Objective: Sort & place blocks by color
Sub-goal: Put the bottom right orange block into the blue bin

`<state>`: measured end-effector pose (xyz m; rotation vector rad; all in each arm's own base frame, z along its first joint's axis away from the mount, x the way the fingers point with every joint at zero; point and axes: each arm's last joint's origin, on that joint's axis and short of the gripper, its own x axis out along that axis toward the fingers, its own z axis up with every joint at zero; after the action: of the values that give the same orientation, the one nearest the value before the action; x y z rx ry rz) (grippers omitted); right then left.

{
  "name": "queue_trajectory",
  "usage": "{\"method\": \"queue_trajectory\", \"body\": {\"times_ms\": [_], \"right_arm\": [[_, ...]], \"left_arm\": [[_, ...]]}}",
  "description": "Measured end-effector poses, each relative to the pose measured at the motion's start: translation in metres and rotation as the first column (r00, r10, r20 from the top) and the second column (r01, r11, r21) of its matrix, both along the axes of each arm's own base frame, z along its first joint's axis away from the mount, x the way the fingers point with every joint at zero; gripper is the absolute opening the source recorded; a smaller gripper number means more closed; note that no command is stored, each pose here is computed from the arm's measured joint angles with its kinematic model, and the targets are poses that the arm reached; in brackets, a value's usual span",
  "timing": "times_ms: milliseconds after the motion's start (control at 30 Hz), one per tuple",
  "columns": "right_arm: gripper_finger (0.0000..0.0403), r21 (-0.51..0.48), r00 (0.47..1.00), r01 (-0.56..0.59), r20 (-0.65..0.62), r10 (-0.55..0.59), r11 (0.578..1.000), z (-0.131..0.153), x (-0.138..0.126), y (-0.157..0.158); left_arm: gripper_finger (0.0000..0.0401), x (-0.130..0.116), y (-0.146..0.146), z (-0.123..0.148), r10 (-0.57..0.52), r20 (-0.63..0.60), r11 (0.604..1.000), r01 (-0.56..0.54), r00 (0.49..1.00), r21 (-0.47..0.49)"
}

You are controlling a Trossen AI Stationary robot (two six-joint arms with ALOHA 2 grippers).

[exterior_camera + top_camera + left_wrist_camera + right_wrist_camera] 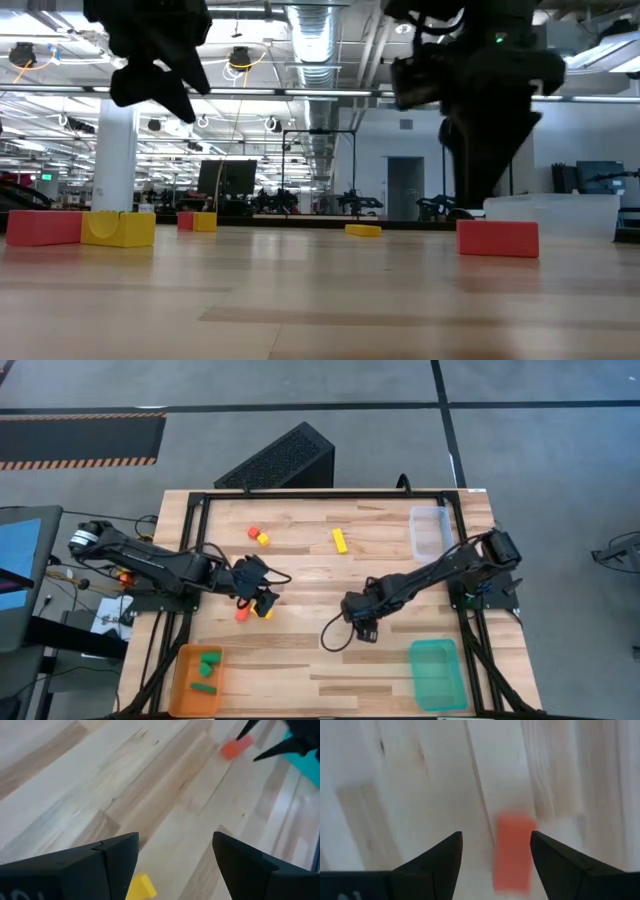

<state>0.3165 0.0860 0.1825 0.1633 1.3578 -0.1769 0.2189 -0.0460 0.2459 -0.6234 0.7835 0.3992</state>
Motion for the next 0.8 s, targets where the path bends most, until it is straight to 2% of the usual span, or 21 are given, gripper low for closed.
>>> {"method": "queue_trajectory", "body": {"times_ms": [100,167,233,367,600,700,800], "right_arm": [[0.0258,-0.032,1.000,-0.014,-0.017,0.013,0.999,-0.006,-0.004,0.003],[0.0258,-0.013,1.000,0.002,-0.021,-0.003,1.000,-0.014,-0.008,0.002],[0.0258,0.010,1.000,0.008,-0.001,-0.008,1.000,-0.016,-0.008,0.000],[0.0258,-0.029,1.000,0.016,-0.010,-0.016,0.999,-0.021,-0.013,-0.003],[0.0257,-0.046,0.999,-0.013,-0.046,0.011,0.999,-0.032,-0.023,-0.001],[0.0240,-0.041,0.999,-0.005,-0.045,0.003,0.999,-0.040,-0.027,-0.001],[0.0197,-0.028,0.999,0.019,-0.032,-0.020,0.999,-0.042,-0.027,-0.002]], "left_arm": [[0.0238,0.003,-0.001,-0.002,0.007,0.001,1.000,-0.007,1.000,0.012],[0.0238,0.004,0.000,-0.003,0.016,0.008,0.999,-0.017,1.000,0.049],[0.0238,0.014,0.002,-0.001,0.027,0.074,0.998,-0.031,0.997,0.059],[0.0238,0.027,0.001,0.000,-0.025,0.149,0.998,0.017,0.989,0.056],[0.0238,0.036,-0.004,-0.009,-0.053,0.141,0.996,0.043,0.989,0.074],[0.0238,0.041,-0.006,-0.011,-0.064,0.152,0.995,0.052,0.986,0.083],[0.0238,0.048,-0.007,-0.012,-0.013,0.206,1.000,0.011,0.978,0.011]]}}
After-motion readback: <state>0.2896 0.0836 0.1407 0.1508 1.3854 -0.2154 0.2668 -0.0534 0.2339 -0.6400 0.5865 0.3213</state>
